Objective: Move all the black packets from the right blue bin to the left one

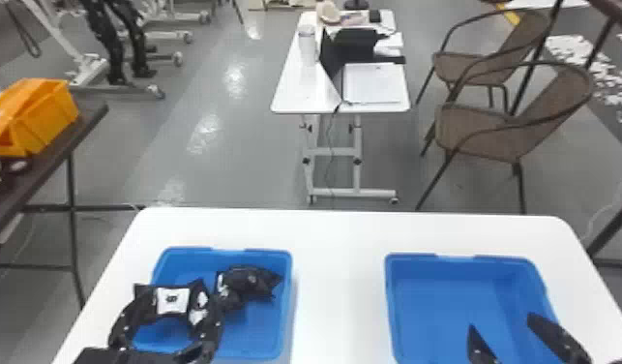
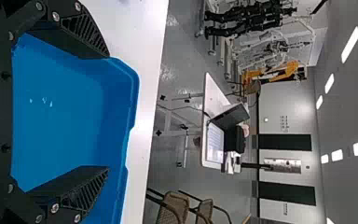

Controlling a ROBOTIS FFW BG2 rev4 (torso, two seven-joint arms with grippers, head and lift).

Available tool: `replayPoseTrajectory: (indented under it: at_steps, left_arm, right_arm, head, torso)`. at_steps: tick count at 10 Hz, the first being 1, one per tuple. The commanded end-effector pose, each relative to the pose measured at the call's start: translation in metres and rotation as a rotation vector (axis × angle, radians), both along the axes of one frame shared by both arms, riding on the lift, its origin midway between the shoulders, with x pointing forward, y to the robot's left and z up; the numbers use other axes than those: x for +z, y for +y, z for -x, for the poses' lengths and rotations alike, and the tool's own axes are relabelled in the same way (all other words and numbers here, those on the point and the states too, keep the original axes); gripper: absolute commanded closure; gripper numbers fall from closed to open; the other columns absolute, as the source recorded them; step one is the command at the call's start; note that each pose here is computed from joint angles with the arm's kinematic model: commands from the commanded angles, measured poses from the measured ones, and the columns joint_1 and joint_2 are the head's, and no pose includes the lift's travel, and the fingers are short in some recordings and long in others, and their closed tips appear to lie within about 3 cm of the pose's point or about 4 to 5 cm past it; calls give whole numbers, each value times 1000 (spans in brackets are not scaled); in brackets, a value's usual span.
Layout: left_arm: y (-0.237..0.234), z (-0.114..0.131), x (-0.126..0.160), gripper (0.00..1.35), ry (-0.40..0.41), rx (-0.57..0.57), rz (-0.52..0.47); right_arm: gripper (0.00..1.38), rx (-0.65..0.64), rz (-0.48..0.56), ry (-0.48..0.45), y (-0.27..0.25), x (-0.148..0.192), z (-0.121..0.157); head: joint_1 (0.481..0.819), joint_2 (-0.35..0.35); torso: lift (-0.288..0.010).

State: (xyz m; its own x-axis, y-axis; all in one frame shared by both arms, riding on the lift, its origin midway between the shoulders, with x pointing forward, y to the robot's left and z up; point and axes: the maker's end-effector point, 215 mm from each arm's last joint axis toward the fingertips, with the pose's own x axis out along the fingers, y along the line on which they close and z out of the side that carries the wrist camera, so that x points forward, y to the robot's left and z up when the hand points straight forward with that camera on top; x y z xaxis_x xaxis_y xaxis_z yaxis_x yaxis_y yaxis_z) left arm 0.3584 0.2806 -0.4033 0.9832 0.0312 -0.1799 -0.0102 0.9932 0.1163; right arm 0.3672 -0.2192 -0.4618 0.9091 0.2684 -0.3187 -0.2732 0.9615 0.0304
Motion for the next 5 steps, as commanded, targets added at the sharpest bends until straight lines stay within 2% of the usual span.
replayPoseTrajectory:
  at_steps: [1,5]
  left_arm:
    - [-1,-1,-1,136,1,4,12]
    - [-1,-1,0,136,-1,4,11]
  right_arm:
    - [177,-1,0,-3,0,1,-1]
    - [177,-1,-1,-1,0,0,-1]
  head:
    - [695,98]
    - [695,96]
  torso:
    - [0]
    - [0]
